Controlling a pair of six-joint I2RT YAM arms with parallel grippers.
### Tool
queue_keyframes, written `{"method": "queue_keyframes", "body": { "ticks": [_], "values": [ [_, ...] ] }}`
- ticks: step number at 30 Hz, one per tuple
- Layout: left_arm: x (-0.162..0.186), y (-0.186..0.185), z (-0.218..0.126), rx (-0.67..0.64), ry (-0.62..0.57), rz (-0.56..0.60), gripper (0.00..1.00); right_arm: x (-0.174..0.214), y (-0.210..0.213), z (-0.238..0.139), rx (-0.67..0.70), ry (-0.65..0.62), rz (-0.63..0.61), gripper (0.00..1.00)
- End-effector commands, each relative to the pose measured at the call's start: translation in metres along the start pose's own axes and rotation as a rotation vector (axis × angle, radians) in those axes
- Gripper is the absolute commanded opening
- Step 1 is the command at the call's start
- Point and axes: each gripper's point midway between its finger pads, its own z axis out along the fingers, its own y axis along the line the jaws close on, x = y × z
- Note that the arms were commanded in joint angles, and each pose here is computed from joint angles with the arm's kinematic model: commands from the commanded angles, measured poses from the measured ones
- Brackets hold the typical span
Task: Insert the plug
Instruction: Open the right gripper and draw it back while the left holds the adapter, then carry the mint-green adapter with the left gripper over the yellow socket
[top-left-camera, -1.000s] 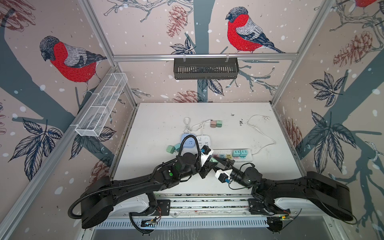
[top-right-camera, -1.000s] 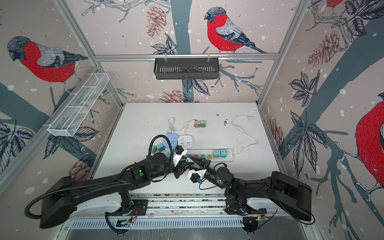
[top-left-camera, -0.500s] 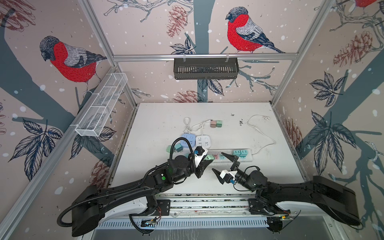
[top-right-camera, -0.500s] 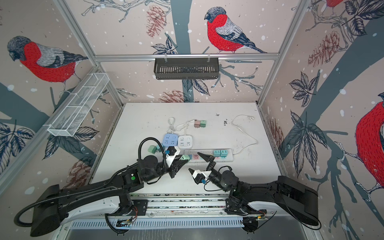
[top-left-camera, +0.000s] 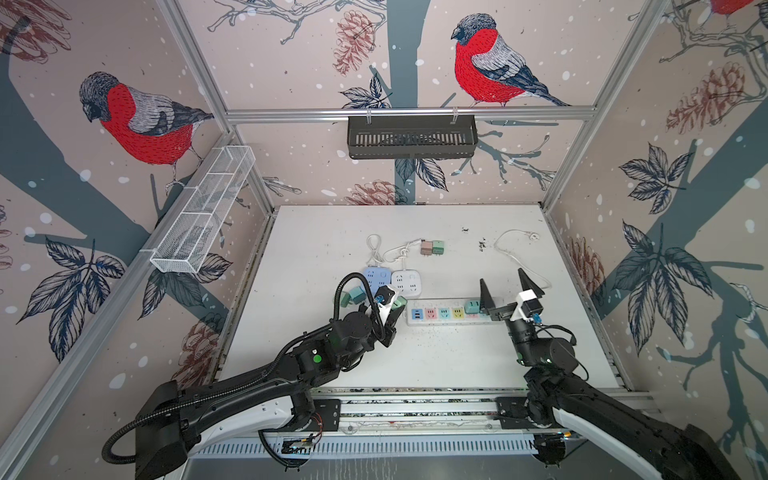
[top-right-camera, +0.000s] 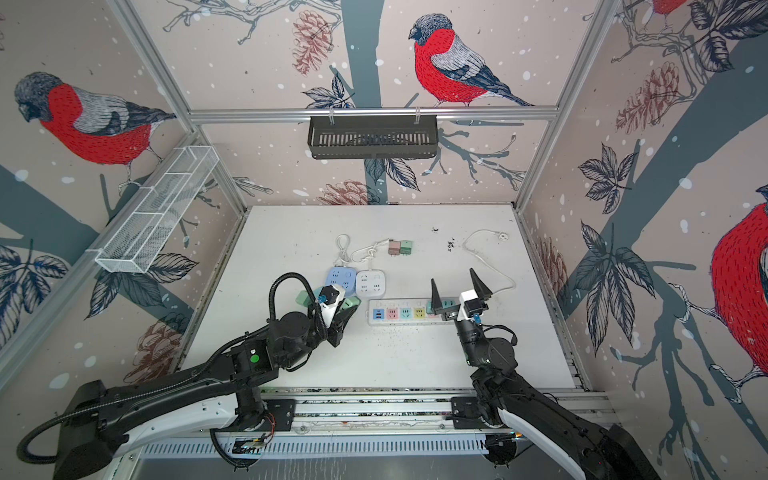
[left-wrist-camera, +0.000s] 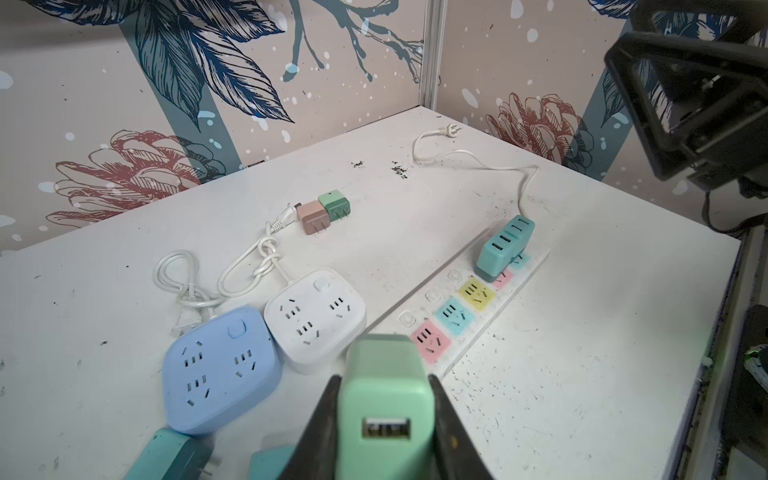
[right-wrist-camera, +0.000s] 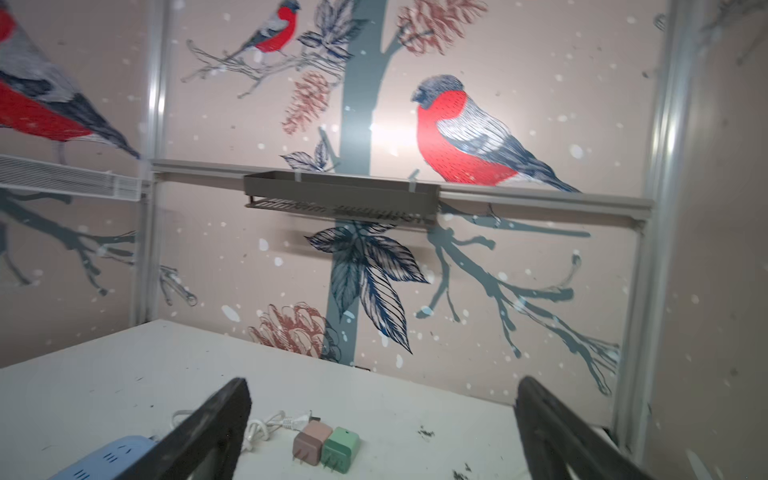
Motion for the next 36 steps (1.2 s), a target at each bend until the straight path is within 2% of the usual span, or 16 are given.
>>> {"method": "queue_keyframes", "body": {
  "ticks": [1, 6, 14, 17, 20, 25, 30, 36],
  "values": [
    [-0.003, 0.002, -0.002, -0.006, -0.019, 0.043, 0.00, 0.058, -0.041, -0.013, 0.206, 0.187, 0.177, 1.00],
    [0.003, -0.001, 0.002, 0.007, -0.005, 0.104, 0.00, 0.075, -0.071, -0.016, 0.320, 0.232, 0.282, 1.00],
    [-0.009, -0.024, 0.017, 0.095, -0.034, 0.226, 0.00, 0.080, -0.101, -0.034, 0.436, 0.181, 0.377, 1.00],
    [-0.013, -0.039, 0.024, 0.165, -0.056, 0.286, 0.00, 0.081, -0.101, -0.032, 0.425, 0.191, 0.388, 1.00],
    [-0.011, -0.043, 0.033, 0.171, -0.035, 0.323, 0.00, 0.086, -0.098, -0.028, 0.411, 0.221, 0.392, 1.00],
    [0.002, -0.052, 0.051, 0.204, 0.057, 0.394, 0.00, 0.095, -0.092, -0.018, 0.382, 0.285, 0.400, 1.00],
    [0.011, -0.080, 0.064, 0.352, 0.125, 0.429, 0.00, 0.101, -0.090, -0.011, 0.373, 0.325, 0.399, 1.00],
    [0.019, -0.089, 0.084, 0.386, 0.214, 0.501, 0.00, 0.104, -0.089, -0.008, 0.366, 0.342, 0.401, 1.00]
  ]
}}
